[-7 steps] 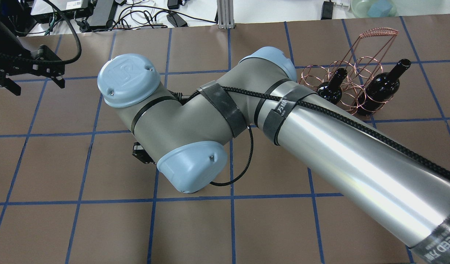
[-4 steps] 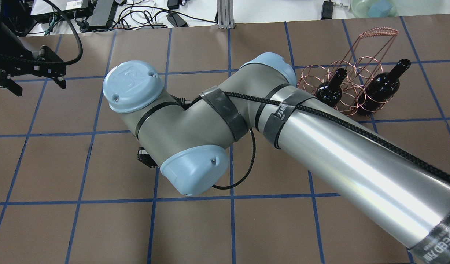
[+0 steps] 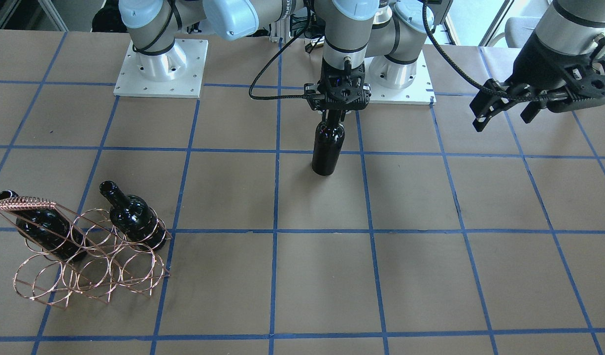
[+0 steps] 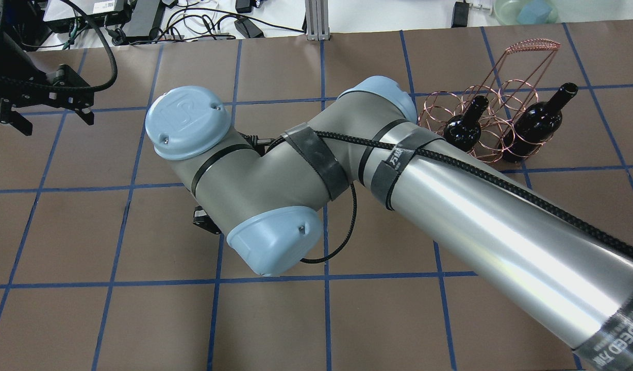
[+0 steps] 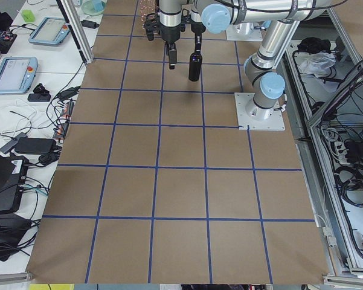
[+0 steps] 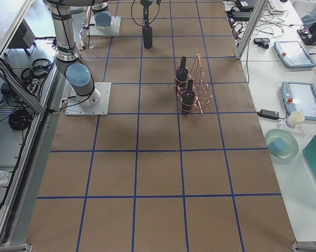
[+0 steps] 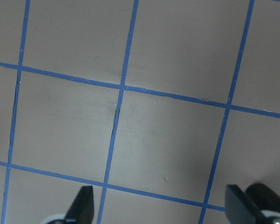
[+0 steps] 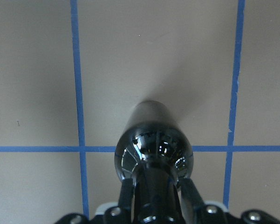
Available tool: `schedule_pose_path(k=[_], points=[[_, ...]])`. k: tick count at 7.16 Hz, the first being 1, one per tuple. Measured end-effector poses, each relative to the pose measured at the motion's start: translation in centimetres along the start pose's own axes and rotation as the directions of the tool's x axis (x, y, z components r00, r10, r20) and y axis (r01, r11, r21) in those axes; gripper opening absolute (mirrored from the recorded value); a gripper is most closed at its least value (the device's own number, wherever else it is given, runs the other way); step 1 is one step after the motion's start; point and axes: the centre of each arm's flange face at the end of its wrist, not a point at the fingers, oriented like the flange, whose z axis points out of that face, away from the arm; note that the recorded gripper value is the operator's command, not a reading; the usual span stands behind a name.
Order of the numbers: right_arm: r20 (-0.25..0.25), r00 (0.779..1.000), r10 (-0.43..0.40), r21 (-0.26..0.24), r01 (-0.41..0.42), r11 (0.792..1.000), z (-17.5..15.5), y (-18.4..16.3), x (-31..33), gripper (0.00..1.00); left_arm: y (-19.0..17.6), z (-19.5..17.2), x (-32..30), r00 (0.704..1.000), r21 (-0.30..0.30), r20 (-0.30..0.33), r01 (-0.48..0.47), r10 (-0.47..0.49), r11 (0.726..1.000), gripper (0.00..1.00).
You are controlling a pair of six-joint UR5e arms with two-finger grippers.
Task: Place wine into wine basket
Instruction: 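Lift the bottle with the right gripper and carry it to the rack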
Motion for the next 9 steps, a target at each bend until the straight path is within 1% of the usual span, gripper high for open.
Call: schedule_pose_path(k=[3,4,6,7,8,9], points=[[-0.001,1.000,-0.016,0.000,0.016,1.000,-0.3,-0.1,0.2,0.00,0.1,0.0,0.0,1.000,-0.002,0.001,-0.001,0.001,1.000,1.00],[0.002,1.000,-0.007,0.005,0.007,1.000,-1.2,-0.4,0.8,0.00,0.1,0.1,0.0,1.000,-0.003,0.001,0.000,0.000,1.000,1.00],[-0.015,1.000,0.024,-0.002,-0.024,1.000,-4.9,-1.1,4.7,0.00,0.1,0.2,0.1,1.000,-0.005,-0.003,0.001,-0.001,1.000,1.00],[-0.038,0.999,0.022,-0.013,-0.022,1.000,-7.5,-1.7,8.5,0.00,0.1,0.3,0.1,1.000,-0.006,-0.006,0.002,-0.002,1.000,1.00],[-0.074,0.997,0.004,-0.022,-0.005,1.000,-10.1,-2.5,13.1,0.00,0.1,0.3,0.1,1.000,-0.006,-0.007,0.003,-0.003,1.000,1.00],[-0.104,0.994,-0.021,-0.032,0.018,0.999,-12.0,-3.5,17.8,0.00,0.1,0.2,0.2,1.000,-0.005,-0.008,0.002,-0.002,1.000,1.00]])
